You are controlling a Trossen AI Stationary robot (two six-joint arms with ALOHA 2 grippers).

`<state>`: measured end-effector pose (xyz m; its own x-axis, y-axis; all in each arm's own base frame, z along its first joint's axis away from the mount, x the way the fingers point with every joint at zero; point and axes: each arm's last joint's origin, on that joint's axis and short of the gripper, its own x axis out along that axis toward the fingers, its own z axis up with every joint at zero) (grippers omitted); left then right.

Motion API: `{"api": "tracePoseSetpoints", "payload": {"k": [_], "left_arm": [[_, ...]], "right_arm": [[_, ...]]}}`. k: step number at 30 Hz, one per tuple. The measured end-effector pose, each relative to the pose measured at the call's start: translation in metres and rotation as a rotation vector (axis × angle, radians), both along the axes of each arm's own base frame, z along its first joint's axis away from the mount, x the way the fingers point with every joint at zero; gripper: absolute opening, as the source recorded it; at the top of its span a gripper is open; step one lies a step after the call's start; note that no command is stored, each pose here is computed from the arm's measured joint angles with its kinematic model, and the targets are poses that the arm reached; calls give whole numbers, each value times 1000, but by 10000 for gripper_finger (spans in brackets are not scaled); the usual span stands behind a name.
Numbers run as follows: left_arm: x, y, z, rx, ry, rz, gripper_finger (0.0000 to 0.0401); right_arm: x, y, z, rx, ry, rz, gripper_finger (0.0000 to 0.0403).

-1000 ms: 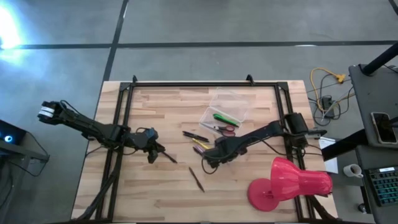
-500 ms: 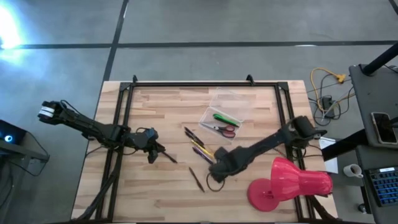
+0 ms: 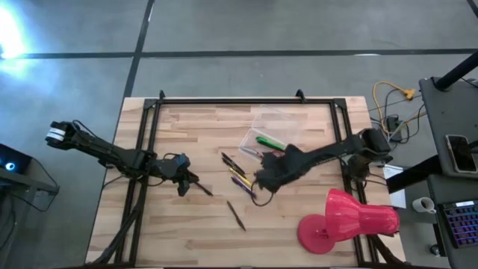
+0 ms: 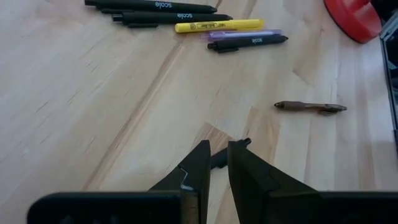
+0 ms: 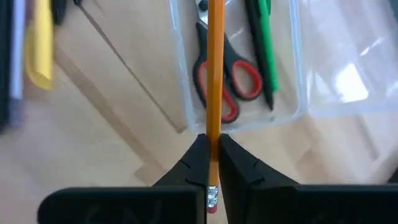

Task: Pick & place school supplies into a supply box
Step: Put the orange pencil into the transparent supply box

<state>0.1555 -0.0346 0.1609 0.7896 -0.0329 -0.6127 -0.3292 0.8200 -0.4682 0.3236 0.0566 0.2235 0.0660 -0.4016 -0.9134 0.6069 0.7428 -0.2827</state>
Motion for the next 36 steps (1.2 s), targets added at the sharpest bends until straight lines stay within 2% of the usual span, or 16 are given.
{"api": "tracePoseSetpoints", "payload": {"k": [4, 8, 14, 17, 26, 31, 36], "left_arm": [[0, 0, 0, -14, -2, 11, 39], [0, 0, 0, -35, -3, 27, 39], [2, 0, 3, -45, -32, 28, 39], [3, -1, 4, -48, -45, 27, 39], [4, -1, 6, -95, -72, 55, 39], [6, -2, 9, -121, -109, 64, 39], [9, -2, 14, -157, -168, 71, 39]], "right_arm": [[7, -31, -5, -7, 71, 55, 11], [9, -60, -8, 3, 107, 32, 11], [15, -89, -19, 123, 103, 20, 14], [19, -94, -25, 136, 98, 21, 14], [24, -96, -49, 272, 137, -29, 20], [25, -96, -56, 294, 143, -89, 49], [24, -89, -46, 275, 105, -91, 84]]}}
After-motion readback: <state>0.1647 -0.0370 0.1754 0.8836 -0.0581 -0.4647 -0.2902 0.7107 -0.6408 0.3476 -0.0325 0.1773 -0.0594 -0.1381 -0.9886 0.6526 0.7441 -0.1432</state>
